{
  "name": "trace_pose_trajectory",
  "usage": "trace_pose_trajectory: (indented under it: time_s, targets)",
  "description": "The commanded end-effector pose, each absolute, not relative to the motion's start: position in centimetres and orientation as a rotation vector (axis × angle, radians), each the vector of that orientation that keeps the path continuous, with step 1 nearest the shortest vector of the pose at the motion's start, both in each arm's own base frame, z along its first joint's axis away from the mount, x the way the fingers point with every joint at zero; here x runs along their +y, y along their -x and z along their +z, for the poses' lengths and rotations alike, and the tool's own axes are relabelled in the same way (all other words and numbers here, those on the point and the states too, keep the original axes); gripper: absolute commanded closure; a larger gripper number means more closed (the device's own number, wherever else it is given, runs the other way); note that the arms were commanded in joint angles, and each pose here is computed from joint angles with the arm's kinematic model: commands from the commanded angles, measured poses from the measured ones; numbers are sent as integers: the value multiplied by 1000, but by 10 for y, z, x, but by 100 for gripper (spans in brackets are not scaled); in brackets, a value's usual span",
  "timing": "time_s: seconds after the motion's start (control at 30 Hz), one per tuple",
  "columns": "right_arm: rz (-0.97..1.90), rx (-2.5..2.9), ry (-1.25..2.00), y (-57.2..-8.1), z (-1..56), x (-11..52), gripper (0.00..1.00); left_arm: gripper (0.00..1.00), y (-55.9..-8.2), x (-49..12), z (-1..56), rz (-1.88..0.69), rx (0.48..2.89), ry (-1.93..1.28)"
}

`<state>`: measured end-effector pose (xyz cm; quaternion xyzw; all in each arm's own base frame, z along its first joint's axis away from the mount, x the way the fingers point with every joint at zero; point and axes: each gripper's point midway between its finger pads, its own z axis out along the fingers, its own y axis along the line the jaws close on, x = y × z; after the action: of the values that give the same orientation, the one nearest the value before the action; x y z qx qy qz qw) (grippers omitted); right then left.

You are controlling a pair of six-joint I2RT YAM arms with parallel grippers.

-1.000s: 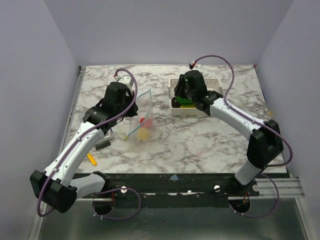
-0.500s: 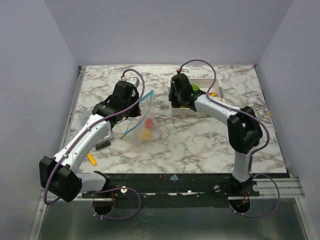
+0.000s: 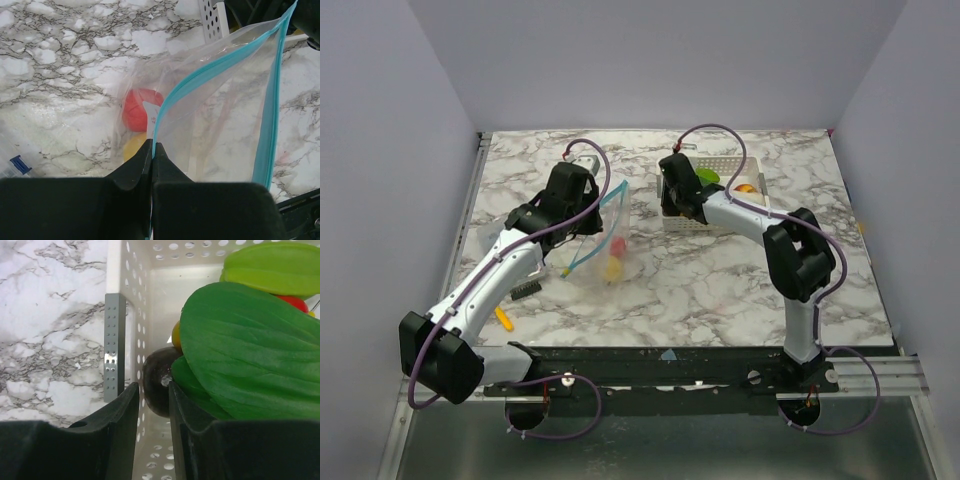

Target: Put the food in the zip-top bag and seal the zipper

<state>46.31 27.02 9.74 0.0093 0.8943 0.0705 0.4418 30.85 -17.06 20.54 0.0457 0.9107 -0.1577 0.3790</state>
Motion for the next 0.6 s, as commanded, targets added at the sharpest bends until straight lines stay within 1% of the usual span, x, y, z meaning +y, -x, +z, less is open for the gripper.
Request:
trace_pose_trajectory:
  time_s: [0.0,0.13,0.27,0.43,0.5,0.57]
  targets:
    - [42,2226,-28,-470,79,254,67,100,-307,-174,200,-419,2330,-147]
    - [-21,2219,-2,-473,77,247,66,100,-305,-173,197,-418,2333,-153]
    - [-59,2222,36,-474,77,244,57,100,-305,-173,197,-417,2330,-151]
    - [-133,2233,73,-475,66,237,48,100,-305,-173,197,-418,2329,-152]
    - [-153,2241,94,-475,60,236,42,100,-305,-173,196,-417,2332,-155]
    - [-162,2245,120,-477,53,237,39,100,-306,-173,196,-416,2331,-153]
